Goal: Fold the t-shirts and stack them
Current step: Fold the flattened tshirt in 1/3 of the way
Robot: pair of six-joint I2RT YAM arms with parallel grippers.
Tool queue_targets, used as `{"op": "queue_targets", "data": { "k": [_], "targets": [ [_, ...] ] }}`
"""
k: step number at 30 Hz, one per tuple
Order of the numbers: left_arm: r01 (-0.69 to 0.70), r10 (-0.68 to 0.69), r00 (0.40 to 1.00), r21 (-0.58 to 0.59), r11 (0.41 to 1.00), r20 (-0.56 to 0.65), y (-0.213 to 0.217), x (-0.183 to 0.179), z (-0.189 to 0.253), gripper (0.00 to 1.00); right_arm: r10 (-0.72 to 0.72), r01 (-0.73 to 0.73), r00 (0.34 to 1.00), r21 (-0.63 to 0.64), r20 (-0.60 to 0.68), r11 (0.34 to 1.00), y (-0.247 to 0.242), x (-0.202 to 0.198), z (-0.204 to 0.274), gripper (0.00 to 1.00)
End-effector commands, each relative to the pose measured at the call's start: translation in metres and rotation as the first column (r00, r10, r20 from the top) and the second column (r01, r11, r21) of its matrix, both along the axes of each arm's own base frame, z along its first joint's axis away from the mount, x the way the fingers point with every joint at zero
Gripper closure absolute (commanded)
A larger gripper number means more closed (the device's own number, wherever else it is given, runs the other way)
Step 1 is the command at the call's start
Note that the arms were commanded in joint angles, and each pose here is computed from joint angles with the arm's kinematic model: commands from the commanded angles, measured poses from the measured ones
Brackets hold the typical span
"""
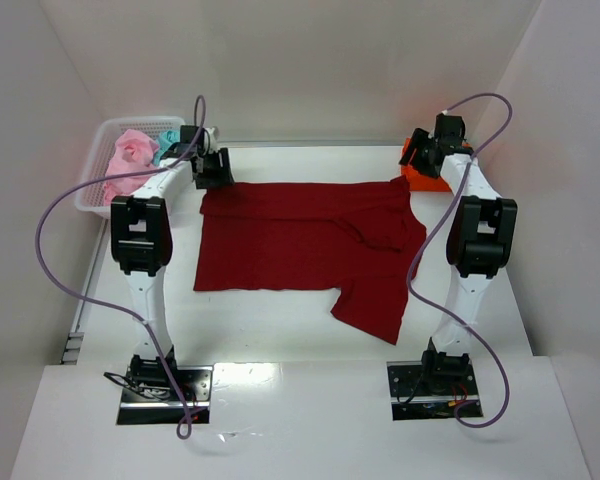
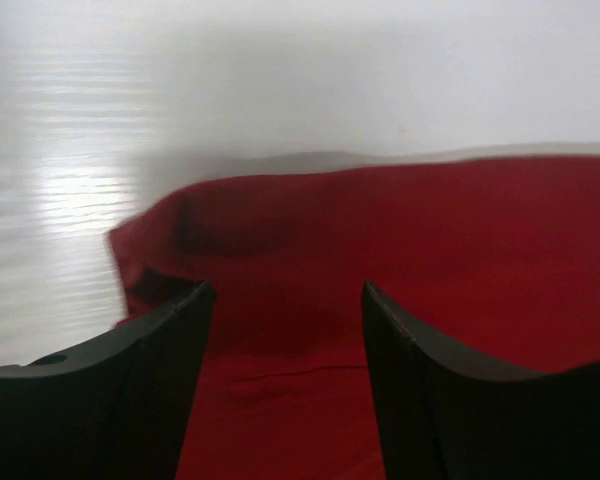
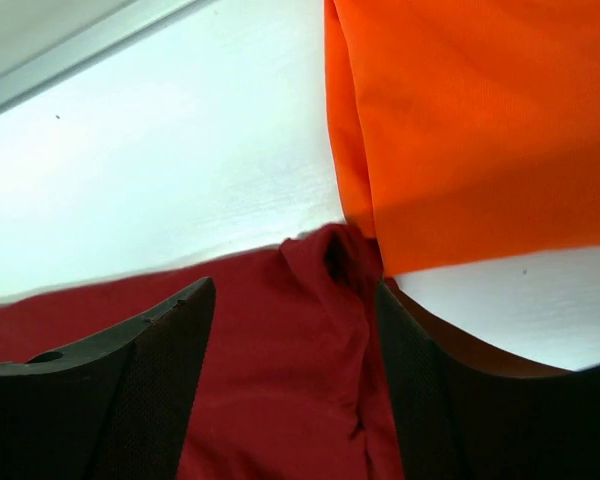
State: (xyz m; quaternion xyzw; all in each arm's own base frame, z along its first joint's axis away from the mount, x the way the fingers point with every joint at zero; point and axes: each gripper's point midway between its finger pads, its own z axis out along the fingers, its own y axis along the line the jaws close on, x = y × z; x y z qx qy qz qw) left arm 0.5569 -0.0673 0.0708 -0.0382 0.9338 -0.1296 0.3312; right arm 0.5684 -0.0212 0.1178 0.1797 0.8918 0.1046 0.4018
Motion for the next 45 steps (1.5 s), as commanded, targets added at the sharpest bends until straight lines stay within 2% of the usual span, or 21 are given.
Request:
{"op": "queue_targets", "data": {
  "k": [1,2,6,13,17,20,21,23,26,43,45],
  "targets": [
    [0.088,-0.086,0.995,-0.028,0.996,0.057,-0.028,0.000,0.014,0.30,0.010,-0.009,0.999,-0.018,0.036,1.000,-0.001,0.017,0.003,0.36],
    [0.080,-0.078,0.996,-0.035,0.996,0.044,-0.028,-0.001,0.008,0.30,0.010,-0.009,0.999,-0.018,0.033,1.000,-0.001,0.020,-0.001,0.40],
    [0.079,-0.078,0.997,-0.043,0.996,0.013,-0.033,-0.006,-0.004,0.30,0.016,-0.016,1.000,-0.023,0.011,1.000,-0.001,0.023,-0.014,0.42],
    [0.030,-0.030,0.999,-0.001,1.000,-0.017,-0.022,-0.011,-0.015,0.28,0.023,-0.024,0.999,-0.025,-0.036,0.999,-0.002,0.022,-0.038,0.42],
    [0.012,-0.010,0.999,0.024,1.000,-0.043,-0.017,-0.014,-0.022,0.27,0.031,-0.031,0.998,-0.016,-0.046,0.999,0.000,0.023,-0.046,0.51],
    [-0.001,0.002,0.999,0.039,0.999,-0.042,-0.014,-0.013,-0.023,0.27,0.038,-0.038,0.999,-0.011,-0.036,0.999,0.001,0.028,-0.044,0.64],
    [-0.008,0.010,0.999,0.049,0.999,-0.041,-0.012,-0.013,-0.023,0.27,0.038,-0.038,0.998,-0.010,-0.047,0.999,0.001,0.027,-0.050,0.74],
    [-0.030,0.033,0.998,0.064,0.998,-0.049,-0.008,-0.014,-0.025,0.27,0.031,-0.031,0.999,-0.018,-0.036,0.999,-0.001,0.030,-0.045,0.85],
    [-0.035,0.040,0.997,0.075,0.997,-0.068,-0.005,-0.017,-0.031,0.27,0.007,-0.008,0.999,-0.039,-0.038,0.999,-0.006,0.030,-0.046,0.93],
    [-0.061,0.069,0.994,0.087,0.994,-0.087,0.002,-0.016,-0.034,0.27,-0.074,0.071,0.996,-0.068,-0.040,0.995,-0.042,0.020,-0.042,0.95],
    [-0.061,0.069,0.994,0.087,0.994,-0.087,0.002,-0.014,-0.036,0.27,-0.052,0.050,0.998,-0.048,-0.039,0.998,-0.037,0.020,-0.042,0.89]
  ]
}}
